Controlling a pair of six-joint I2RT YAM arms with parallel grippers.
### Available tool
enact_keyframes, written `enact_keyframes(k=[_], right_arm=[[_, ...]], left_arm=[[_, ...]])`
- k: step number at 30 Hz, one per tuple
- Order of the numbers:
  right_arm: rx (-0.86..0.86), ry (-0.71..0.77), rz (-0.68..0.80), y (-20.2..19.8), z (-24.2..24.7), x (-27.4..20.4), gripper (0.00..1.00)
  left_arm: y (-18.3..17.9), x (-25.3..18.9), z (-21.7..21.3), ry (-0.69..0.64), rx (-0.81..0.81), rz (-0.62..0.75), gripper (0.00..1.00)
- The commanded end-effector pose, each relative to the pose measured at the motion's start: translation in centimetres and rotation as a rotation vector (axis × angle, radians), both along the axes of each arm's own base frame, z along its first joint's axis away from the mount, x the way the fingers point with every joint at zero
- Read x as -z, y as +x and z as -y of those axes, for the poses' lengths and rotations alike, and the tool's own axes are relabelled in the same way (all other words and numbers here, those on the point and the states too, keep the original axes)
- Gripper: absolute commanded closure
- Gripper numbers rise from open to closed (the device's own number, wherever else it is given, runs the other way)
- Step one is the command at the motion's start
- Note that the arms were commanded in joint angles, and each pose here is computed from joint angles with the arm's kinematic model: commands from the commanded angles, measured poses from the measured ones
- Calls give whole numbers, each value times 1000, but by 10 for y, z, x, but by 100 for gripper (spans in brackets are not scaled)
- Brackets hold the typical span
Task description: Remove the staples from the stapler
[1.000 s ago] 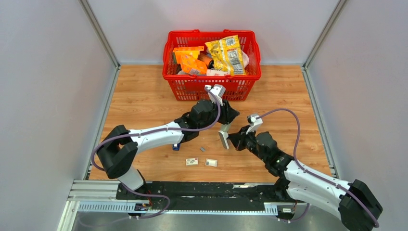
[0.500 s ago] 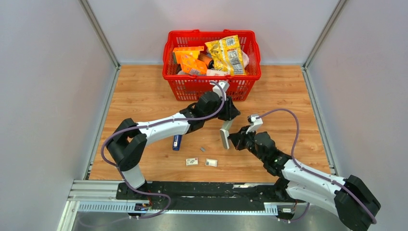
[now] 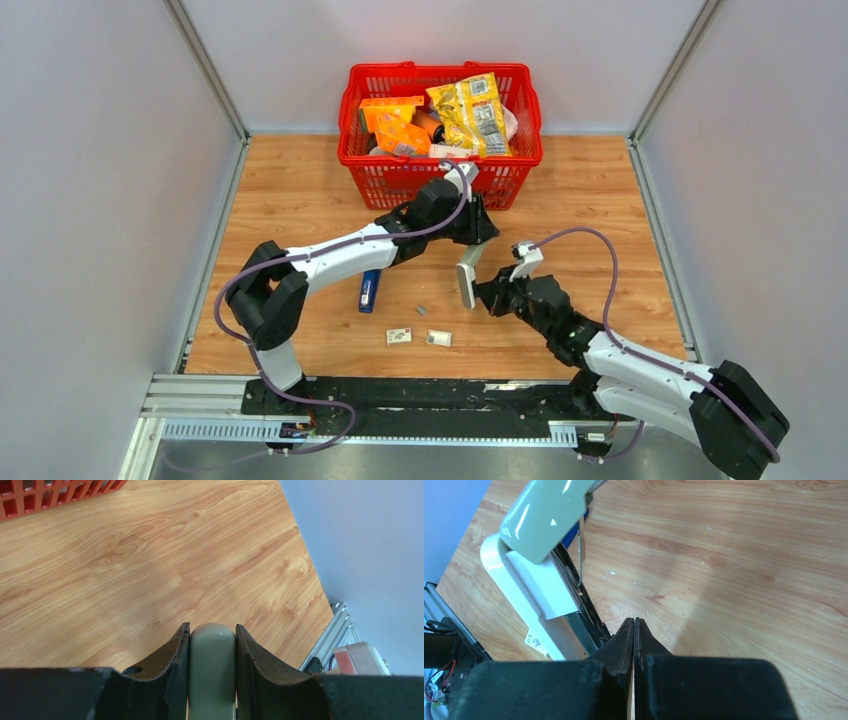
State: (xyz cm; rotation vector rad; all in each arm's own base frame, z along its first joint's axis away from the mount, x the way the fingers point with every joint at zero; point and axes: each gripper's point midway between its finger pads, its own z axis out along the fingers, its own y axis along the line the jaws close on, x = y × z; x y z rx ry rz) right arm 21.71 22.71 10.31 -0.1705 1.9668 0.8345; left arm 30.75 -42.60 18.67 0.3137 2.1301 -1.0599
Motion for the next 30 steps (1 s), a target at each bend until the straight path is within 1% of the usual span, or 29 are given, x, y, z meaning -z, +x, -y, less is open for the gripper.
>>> enact_keyframes(k=[1, 17, 26, 30], right_arm=[[-42, 49, 21, -5, -8, -12, 100], [6, 13, 55, 3, 1, -19, 100], [-14, 16, 89, 6, -4, -33, 100], [-26, 11, 97, 8, -8, -37, 100]], left_arm=[[3, -19, 11, -72, 9, -10, 100], [-13, 7, 9, -24, 65, -73, 100], [-19, 18, 10, 18, 87, -91, 100], [-19, 13, 10, 14, 88, -80, 100]])
